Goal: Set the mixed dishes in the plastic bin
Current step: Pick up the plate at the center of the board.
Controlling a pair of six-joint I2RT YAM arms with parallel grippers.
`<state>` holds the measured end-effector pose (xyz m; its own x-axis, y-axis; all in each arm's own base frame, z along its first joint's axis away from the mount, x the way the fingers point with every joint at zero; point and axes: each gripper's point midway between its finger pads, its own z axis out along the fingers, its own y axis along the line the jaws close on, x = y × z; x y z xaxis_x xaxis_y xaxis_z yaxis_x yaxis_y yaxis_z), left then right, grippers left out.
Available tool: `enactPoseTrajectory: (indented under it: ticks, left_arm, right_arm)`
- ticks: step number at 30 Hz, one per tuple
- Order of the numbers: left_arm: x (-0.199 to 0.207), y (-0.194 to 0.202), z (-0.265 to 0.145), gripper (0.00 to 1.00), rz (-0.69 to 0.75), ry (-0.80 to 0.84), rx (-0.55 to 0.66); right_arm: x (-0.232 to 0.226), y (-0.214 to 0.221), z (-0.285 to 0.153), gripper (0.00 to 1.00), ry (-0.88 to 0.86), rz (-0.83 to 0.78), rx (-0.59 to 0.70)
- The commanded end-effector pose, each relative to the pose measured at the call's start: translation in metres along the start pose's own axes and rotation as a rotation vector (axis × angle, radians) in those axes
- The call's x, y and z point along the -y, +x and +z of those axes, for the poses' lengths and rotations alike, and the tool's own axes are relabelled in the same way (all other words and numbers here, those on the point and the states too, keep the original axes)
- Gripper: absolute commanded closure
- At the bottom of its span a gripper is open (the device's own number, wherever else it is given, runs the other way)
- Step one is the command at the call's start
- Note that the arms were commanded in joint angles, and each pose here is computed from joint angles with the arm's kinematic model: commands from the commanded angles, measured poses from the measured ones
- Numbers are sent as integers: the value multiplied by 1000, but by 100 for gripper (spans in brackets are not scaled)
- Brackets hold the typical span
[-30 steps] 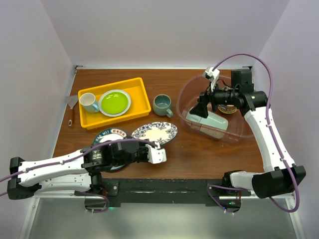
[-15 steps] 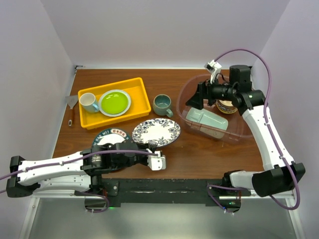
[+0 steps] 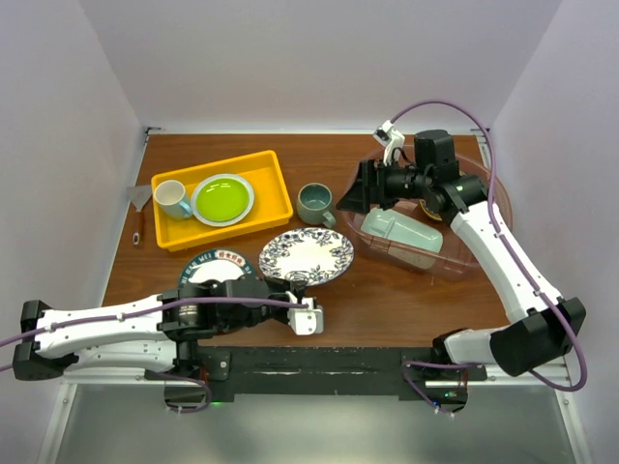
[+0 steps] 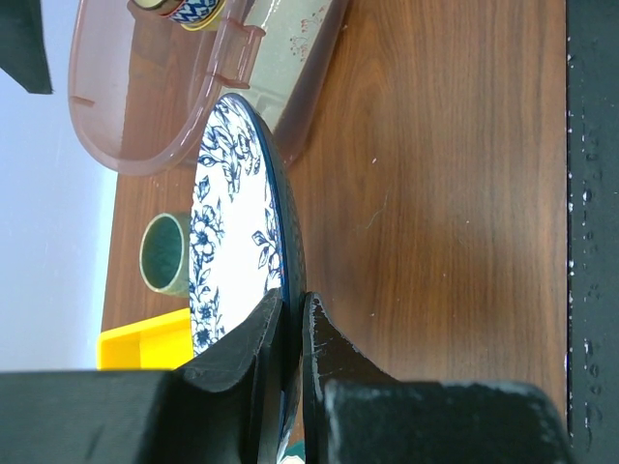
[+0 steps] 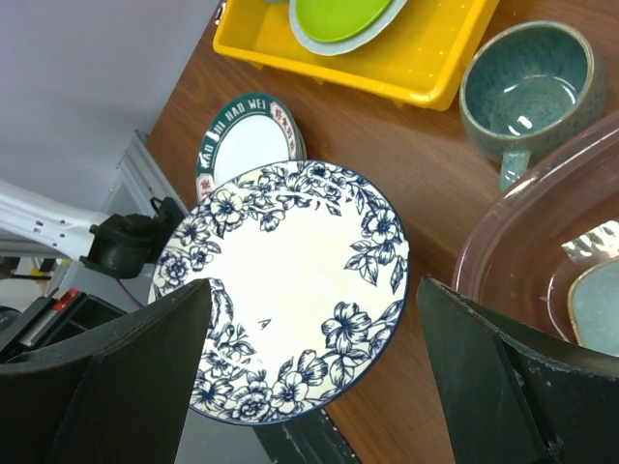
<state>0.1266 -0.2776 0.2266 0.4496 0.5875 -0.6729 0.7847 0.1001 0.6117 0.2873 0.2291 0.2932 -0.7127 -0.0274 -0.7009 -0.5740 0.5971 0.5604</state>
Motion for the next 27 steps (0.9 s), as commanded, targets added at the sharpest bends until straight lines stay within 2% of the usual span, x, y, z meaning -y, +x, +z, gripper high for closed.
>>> enactPoseTrajectory:
  ticks: [1, 9, 18, 27]
  left_arm:
    - [-59, -60, -27, 100, 4, -193, 193]
    - [-73, -61, -25, 100, 92, -256, 161]
    - [-91, -71, -27, 100, 154, -363, 195]
    - [-97, -75, -19, 100, 185, -413, 201]
  right_arm:
    - [-4, -5, -3, 9, 1, 16, 38]
    - [-7, 2, -5, 8, -11, 53, 42]
    - [-12, 10, -7, 4, -35, 102, 59]
    - [-28, 7, -13, 2, -147, 219, 73]
